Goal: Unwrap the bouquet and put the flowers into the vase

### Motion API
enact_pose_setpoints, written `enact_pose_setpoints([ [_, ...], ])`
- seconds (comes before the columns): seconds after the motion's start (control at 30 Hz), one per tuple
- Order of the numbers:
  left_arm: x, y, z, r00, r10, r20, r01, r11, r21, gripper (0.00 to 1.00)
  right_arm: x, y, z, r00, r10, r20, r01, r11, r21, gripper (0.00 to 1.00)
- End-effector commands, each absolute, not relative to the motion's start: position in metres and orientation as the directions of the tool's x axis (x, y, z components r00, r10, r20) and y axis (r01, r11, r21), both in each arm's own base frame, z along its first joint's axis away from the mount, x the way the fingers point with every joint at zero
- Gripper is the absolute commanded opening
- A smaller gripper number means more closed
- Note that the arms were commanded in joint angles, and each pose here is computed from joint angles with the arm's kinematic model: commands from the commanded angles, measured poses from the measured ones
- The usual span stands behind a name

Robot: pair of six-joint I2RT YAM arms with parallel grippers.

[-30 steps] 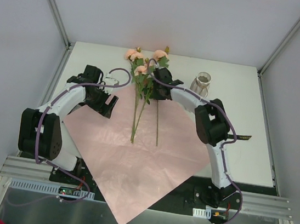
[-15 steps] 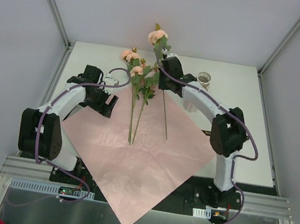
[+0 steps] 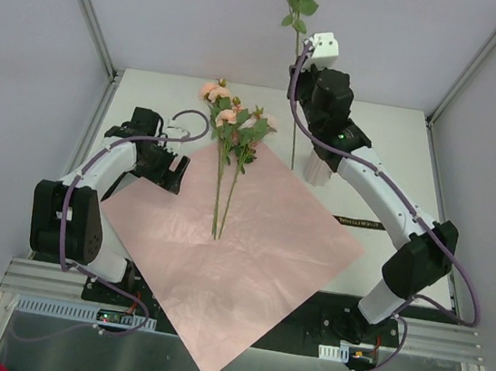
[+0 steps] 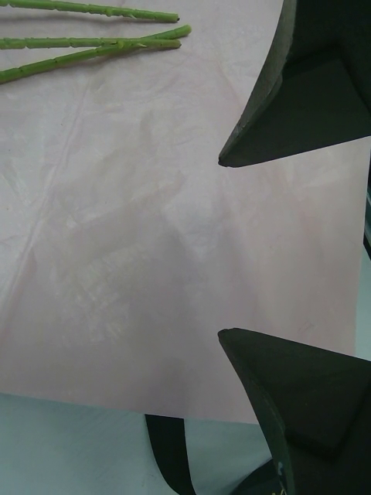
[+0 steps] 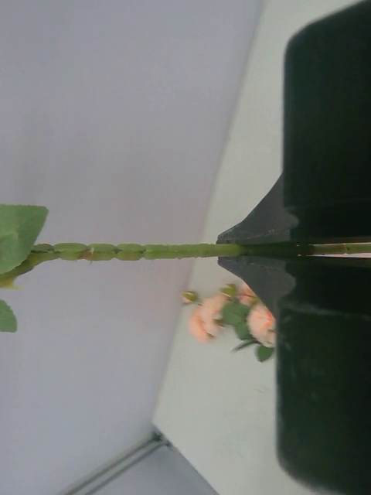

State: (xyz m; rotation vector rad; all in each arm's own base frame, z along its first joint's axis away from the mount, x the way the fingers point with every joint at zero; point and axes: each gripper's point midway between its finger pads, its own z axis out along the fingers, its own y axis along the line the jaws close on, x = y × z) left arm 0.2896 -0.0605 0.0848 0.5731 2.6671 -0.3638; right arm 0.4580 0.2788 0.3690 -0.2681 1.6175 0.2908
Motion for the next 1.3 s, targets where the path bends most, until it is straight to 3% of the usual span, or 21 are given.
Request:
enact_pose_setpoints([
  [0.0,0.289,-0.062,0.090,-0.849,0.300,-0.436,0.420,0.884,-0.208,0.85,0.453,0.229,0.520,0.403,0.072,-0.912,-0.227,0.974,-0.023,0.01],
  [0.2,0.286,-0.066,0.102,-0.824,0.301,-0.480,0.445,0.869,-0.218,0.86,0.443,0.188,0.567,0.600,0.011,-0.800,-0.115,0.991,-0.072,0.01],
  [0.6,0.279,-0.065,0.098,-0.819,0.324,-0.474,0.463,0.861,-0.210,0.86,0.437,0.140,0.577,0.614,0.077,-0.786,-0.079,0.996,0.036,0.01],
  [1.23,0.279,-0.062,0.101,-0.814,0.326,-0.481,0.461,0.867,-0.192,0.87,0.442,0.138,0.468,0.430,0.096,-0.898,-0.086,0.994,0.065,0.01],
  [1.27,0.280,-0.062,0.101,-0.813,0.326,-0.482,0.460,0.868,-0.189,0.87,0.443,0.137,0.464,0.409,0.093,-0.908,-0.084,0.994,0.064,0.12],
])
